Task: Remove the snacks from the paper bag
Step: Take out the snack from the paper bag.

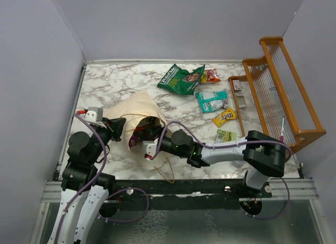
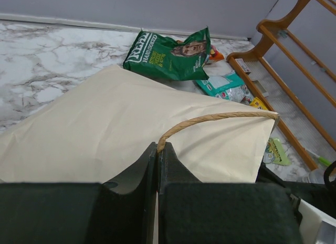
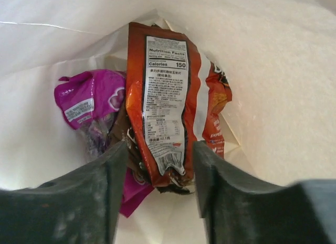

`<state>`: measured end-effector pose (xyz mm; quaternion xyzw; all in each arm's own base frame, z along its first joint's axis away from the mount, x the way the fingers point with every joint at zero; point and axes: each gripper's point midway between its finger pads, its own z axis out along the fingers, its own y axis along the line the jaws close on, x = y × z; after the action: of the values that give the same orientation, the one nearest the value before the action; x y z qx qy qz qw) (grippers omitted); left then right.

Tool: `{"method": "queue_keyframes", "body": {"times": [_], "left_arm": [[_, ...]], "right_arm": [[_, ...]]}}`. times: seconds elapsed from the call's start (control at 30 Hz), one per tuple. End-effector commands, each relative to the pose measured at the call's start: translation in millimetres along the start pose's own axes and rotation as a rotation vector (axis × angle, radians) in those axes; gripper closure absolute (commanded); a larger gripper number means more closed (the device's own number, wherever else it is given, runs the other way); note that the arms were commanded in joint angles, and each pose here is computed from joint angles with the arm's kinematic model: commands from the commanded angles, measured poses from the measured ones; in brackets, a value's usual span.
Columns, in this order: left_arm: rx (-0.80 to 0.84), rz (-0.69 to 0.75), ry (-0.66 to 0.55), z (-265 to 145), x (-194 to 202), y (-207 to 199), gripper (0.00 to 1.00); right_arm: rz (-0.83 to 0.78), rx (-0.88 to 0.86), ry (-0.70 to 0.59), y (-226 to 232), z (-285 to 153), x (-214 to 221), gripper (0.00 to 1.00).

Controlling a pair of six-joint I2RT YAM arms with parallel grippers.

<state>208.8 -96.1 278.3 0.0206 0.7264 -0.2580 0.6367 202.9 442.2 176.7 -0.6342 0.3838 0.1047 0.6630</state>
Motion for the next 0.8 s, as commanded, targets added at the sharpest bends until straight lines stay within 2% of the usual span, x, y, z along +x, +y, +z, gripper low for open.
{"method": "queue_keyframes", "body": {"times": [0.0,0.17,0.53,0.77], "left_arm": [[-0.015,0.002,-0.028,-2.2,-5.6,1.8,1.0],[-0.013,0.001,-0.029,-2.0,-5.4,1.7,1.0],[-0.009,0.002,-0.036,-3.2,-6.8,0.5,1.0],[-0.007,0.004,-0.033,-2.5,-6.2,0.4,1.0]], "right_arm": [[-0.063,0.014,-0.032,-1.0,26.9,1.0,0.53],[-0.104,-0.021,0.034,-2.3,55.1,21.6,0.62],[-0.155,-0.076,0.125,6.3,78.7,73.0,0.6],[-0.168,-0.11,0.148,21.4,77.4,88.9,0.53]]}}
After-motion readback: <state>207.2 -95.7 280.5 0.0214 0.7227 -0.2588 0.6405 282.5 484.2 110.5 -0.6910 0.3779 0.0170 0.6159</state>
